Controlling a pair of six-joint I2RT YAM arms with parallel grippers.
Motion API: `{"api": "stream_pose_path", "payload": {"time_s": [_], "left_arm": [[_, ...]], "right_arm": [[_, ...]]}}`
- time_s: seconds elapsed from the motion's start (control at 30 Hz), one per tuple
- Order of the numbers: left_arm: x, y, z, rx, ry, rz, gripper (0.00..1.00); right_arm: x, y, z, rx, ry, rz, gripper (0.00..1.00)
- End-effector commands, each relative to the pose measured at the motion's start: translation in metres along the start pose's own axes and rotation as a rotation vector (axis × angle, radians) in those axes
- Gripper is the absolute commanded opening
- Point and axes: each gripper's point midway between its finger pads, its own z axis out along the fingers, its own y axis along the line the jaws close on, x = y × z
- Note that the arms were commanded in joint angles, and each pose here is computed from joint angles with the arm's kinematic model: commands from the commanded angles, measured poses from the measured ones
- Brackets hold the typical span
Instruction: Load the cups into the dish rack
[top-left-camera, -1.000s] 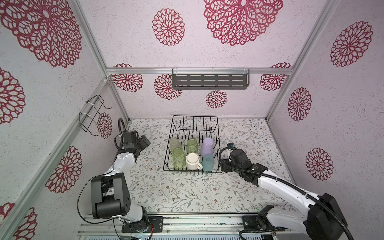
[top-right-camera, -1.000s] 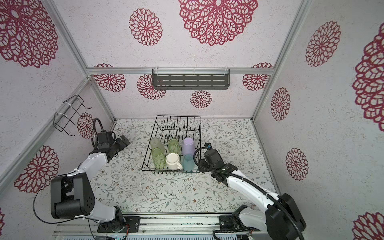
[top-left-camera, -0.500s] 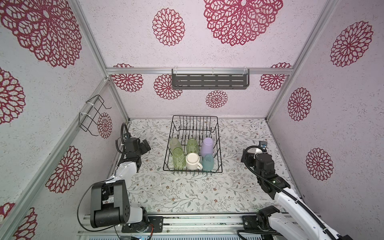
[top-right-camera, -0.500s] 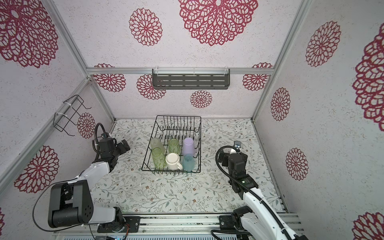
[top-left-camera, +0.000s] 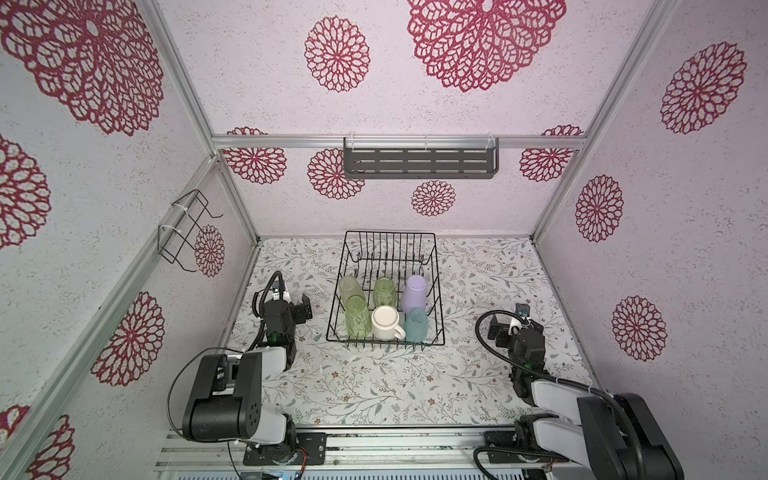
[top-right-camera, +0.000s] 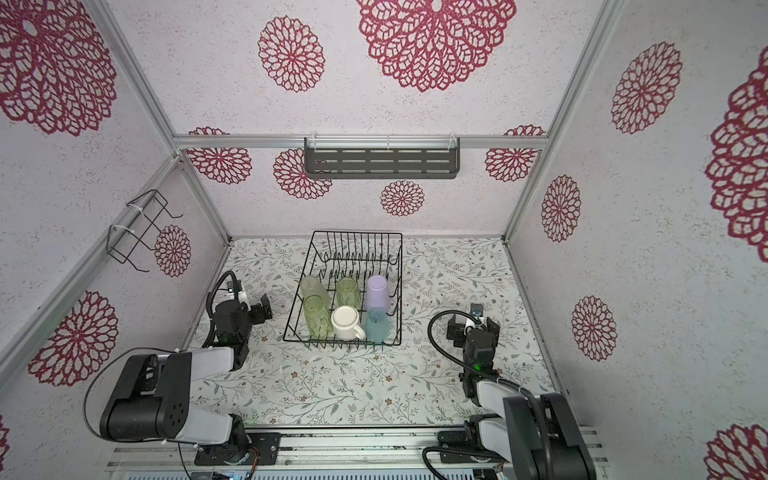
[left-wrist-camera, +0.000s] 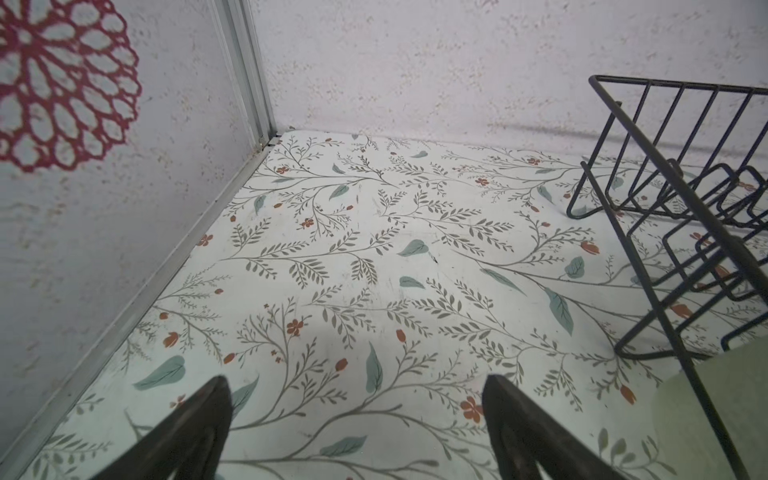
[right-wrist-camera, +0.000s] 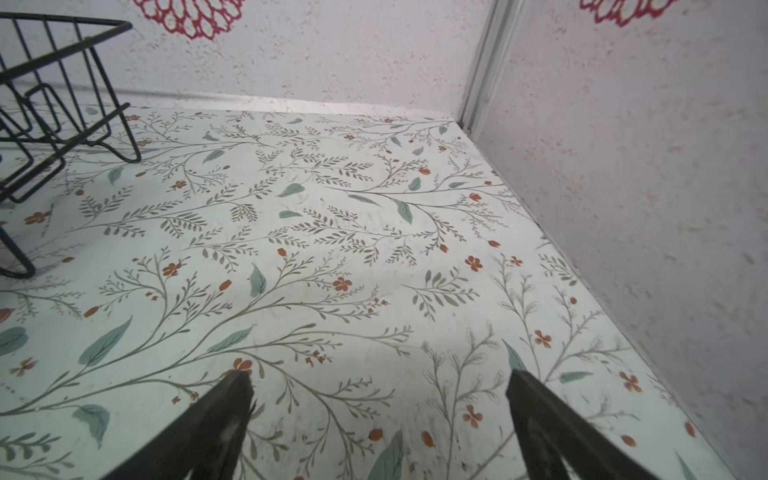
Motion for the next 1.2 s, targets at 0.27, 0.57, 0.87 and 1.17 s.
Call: {"api": "stream_pose_path", "payload": {"time_s": [0.27, 0.57, 0.87, 1.17], "left_arm": [[-0.017, 0.004, 0.01, 0.103, -0.079, -0.039, 0.97], [-0.018, 0.013, 0.013, 0.074, -0.067, -0.073, 0.97], [-0.018, 0.013, 0.013, 0.072, -0.068, -0.07, 0.97], [-0.017, 0.013, 0.013, 0.072, -0.067, -0.07, 0.97]], "right_arm": [[-0.027, -0.003, 0.045, -0.014, -0.083, 0.055, 0.99], [-0.027, -0.006, 0.046, -0.004, -0.082, 0.063, 0.99], [-0.027, -0.006, 0.046, -0.001, -0.086, 0.064, 0.99], [-0.028, -0.006, 0.046, -0.003, -0.087, 0.064, 0.99]]}}
